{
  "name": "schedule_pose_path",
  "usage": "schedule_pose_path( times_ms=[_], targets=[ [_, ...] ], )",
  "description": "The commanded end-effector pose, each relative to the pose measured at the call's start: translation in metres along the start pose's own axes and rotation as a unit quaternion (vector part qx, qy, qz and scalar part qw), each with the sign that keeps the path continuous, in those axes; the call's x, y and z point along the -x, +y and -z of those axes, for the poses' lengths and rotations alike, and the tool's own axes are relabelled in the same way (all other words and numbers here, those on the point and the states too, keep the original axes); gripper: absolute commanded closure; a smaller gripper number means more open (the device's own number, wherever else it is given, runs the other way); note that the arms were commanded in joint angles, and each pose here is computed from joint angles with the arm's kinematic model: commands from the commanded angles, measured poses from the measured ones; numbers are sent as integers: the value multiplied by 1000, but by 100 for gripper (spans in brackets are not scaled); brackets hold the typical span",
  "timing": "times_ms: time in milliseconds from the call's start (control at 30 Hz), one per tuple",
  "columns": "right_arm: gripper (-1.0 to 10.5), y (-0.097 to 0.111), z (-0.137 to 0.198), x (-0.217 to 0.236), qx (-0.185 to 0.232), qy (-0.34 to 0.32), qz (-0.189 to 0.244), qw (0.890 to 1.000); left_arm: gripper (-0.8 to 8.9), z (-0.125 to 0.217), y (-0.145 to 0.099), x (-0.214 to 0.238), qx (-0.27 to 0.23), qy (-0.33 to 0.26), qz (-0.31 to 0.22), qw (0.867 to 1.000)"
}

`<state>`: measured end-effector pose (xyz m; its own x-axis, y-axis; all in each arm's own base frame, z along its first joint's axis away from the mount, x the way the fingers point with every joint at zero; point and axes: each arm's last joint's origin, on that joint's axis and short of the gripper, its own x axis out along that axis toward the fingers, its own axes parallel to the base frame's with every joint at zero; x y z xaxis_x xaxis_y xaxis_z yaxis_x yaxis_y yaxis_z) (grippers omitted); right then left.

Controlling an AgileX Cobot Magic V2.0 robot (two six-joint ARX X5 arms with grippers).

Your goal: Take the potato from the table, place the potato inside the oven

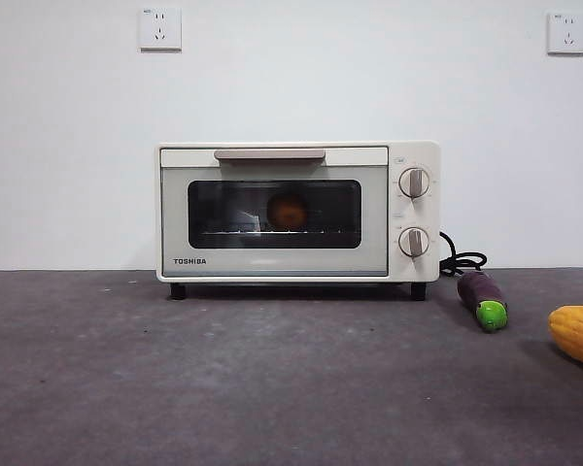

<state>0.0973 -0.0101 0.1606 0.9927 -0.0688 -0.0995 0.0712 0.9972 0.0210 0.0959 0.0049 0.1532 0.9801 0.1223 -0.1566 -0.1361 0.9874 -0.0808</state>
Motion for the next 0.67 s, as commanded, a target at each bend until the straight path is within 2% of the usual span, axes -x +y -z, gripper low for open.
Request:
schedule_pose_path(
  times_ms=[33, 267, 667],
  targets=[
    [945, 0, 5, 1, 20, 8, 1, 1000, 816, 3, 0, -1, 2, 3, 0, 1000],
    [945, 0, 11, 1, 35, 38, -3, 999, 816, 3, 0, -1, 2, 4, 0, 1000],
    [945, 0, 11, 1, 34, 38, 0, 999, 816, 3, 0, -1, 2, 4, 0, 1000]
  ],
)
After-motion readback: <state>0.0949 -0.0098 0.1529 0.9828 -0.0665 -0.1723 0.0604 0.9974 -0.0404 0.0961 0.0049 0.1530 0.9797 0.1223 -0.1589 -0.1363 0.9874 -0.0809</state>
